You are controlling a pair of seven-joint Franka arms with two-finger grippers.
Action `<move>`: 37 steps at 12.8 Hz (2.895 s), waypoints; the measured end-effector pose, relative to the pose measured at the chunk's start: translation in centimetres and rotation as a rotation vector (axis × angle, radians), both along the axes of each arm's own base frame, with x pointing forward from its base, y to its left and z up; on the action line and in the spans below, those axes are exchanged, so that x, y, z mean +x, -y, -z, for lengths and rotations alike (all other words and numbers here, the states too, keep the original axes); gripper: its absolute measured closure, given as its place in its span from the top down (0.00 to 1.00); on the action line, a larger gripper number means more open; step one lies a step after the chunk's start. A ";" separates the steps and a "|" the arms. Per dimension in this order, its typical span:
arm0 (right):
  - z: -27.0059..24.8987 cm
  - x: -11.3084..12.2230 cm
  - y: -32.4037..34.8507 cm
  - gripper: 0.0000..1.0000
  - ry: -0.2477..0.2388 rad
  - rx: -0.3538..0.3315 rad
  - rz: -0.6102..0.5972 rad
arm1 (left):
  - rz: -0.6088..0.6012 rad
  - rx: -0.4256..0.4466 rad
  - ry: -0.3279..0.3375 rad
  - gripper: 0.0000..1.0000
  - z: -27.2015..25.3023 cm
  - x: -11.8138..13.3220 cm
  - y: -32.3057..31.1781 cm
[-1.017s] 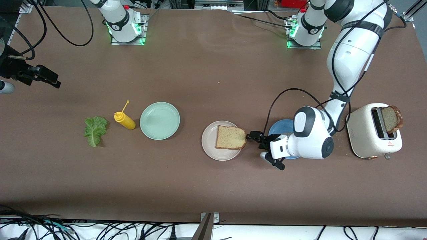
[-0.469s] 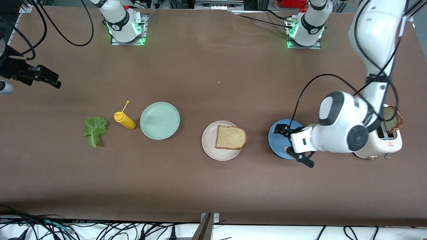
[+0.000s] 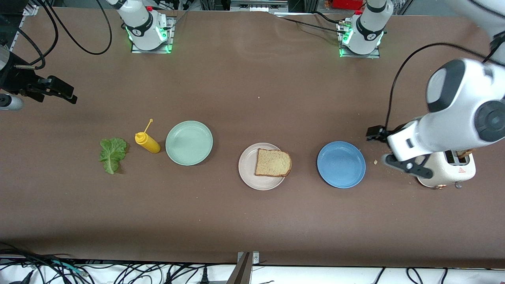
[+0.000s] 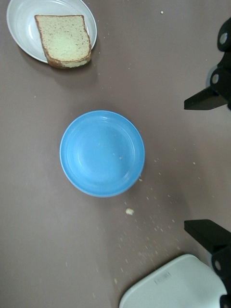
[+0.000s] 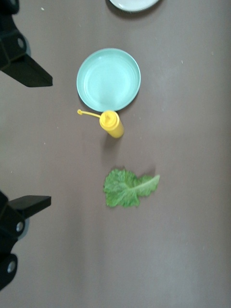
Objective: Make sandwich in beige plate with both arms
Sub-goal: 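Raise the left gripper back toward the toaster while the right gripper reaches out, then move the right gripper to the yellow mustard bottle and grasp it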
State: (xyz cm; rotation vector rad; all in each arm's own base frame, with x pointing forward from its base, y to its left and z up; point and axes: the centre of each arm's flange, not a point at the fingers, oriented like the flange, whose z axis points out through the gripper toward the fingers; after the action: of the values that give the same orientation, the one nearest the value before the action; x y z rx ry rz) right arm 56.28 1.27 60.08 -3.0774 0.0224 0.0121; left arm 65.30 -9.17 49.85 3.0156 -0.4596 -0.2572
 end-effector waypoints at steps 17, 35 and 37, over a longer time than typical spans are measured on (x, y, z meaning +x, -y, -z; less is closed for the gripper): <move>9.4 2.1 4.2 1.00 0.127 0.438 -0.785 | -0.110 0.065 0.148 1.00 -9.5 -11.0 -4.3; 37.2 2.2 10.3 1.00 0.688 0.893 -1.285 | -0.120 0.067 0.141 1.00 -9.2 -11.0 -4.8; 39.9 1.8 10.5 1.00 0.749 0.907 -1.301 | -0.120 0.067 0.141 1.00 -9.2 -11.0 -4.8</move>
State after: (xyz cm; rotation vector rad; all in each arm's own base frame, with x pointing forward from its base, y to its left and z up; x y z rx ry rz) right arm 58.12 -9.19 20.21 -1.5849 -1.4487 -0.7638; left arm 54.33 -4.34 59.05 3.1252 -0.2842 -0.0531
